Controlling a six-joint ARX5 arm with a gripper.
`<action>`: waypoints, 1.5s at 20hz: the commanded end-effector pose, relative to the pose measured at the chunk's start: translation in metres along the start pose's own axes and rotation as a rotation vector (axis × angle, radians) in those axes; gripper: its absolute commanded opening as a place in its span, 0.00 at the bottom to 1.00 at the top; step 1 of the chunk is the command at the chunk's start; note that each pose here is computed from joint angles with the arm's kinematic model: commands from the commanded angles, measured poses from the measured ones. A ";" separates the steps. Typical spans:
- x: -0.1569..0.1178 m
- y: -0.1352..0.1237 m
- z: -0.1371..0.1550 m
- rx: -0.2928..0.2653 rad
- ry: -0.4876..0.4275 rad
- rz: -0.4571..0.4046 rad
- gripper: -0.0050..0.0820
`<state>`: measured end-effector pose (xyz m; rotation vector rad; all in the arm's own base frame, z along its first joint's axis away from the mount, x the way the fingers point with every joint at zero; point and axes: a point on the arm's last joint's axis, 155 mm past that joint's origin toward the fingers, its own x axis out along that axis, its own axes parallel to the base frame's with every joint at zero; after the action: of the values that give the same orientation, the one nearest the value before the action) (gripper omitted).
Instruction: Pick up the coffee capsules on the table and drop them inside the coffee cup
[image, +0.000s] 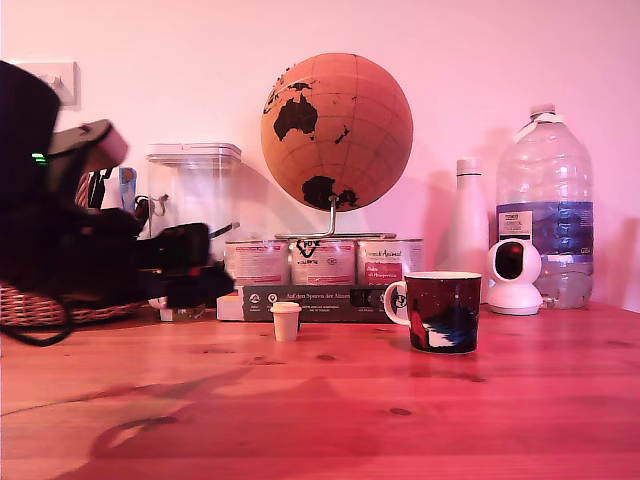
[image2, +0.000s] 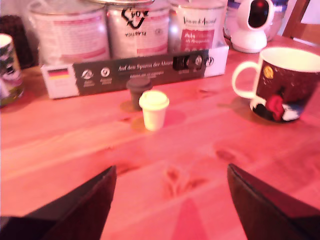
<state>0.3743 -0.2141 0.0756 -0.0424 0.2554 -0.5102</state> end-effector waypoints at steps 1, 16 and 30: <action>0.005 -0.001 -0.013 0.006 0.028 -0.004 0.79; 0.062 -0.002 -0.006 0.007 0.041 -0.012 0.80; 0.104 0.002 -0.022 0.005 0.155 -0.061 0.80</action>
<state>0.4548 -0.2637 0.0377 -0.0121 0.3973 -0.5748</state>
